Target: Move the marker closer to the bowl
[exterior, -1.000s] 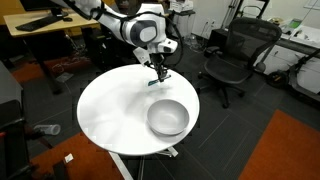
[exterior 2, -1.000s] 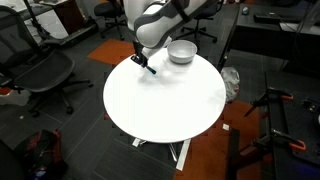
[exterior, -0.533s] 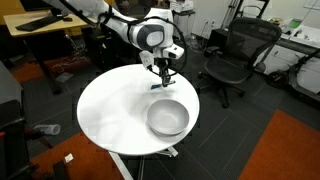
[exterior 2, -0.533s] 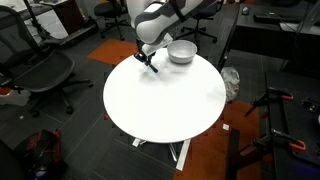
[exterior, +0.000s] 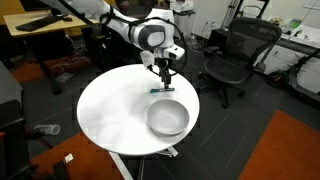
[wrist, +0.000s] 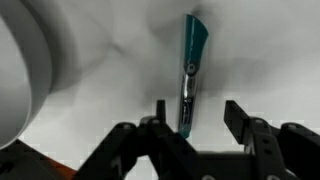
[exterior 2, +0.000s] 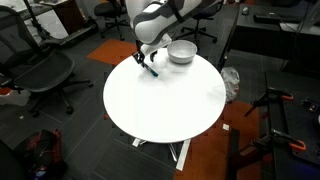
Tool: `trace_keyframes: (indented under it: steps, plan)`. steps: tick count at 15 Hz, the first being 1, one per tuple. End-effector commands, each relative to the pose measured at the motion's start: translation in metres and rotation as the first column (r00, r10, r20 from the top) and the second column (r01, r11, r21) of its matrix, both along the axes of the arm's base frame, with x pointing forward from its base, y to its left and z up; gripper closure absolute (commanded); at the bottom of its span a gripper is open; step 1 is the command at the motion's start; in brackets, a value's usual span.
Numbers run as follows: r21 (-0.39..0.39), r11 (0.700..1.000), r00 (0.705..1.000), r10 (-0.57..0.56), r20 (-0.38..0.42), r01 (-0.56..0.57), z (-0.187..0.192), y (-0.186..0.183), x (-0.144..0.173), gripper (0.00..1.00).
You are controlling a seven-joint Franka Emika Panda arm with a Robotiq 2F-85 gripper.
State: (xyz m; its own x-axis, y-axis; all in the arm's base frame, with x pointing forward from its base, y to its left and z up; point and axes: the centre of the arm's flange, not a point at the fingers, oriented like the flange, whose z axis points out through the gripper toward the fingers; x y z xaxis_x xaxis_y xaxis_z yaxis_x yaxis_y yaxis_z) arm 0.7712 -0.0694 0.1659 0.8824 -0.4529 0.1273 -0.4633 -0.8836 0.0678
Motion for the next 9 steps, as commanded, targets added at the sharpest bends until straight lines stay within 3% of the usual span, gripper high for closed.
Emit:
trace_keyframes:
  steps: [1,3,9]
  plan:
    - [0.021,1.000,1.000,0.003,0.020,-0.003,0.030,0.012,-0.007,0.05]
    - [0.030,0.999,0.999,0.022,0.023,-0.023,0.049,0.018,-0.015,0.00]
    - [0.047,0.991,0.992,0.121,0.033,-0.123,0.122,0.034,-0.050,0.00]
